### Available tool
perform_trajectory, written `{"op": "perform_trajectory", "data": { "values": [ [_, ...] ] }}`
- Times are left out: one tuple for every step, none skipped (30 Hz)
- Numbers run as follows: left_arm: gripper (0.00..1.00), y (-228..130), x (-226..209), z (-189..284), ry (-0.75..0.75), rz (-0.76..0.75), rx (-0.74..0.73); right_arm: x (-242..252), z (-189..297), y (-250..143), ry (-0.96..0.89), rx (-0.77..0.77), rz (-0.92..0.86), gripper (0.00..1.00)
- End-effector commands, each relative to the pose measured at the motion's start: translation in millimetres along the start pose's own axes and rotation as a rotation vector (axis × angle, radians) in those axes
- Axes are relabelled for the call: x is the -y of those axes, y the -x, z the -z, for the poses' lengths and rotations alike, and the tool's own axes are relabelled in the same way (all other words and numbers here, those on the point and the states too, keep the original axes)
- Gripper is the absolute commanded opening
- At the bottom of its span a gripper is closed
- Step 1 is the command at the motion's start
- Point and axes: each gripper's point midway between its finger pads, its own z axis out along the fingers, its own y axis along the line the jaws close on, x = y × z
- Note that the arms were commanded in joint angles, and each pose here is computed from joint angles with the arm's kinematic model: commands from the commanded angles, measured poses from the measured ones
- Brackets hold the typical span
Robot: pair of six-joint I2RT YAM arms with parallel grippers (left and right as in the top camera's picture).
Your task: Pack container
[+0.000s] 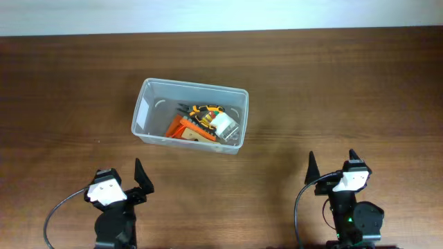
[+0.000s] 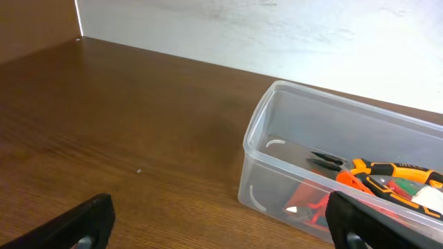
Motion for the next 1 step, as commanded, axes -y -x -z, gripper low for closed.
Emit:
{"op": "perform_trajectory", "data": {
  "values": [
    [0.99, -1.0, -0.1, 0.0, 0.001, -0.01, 0.0, 1.6, -0.1, -1.8, -0.011, 0.003, 0.007, 0.99]
  ]
}}
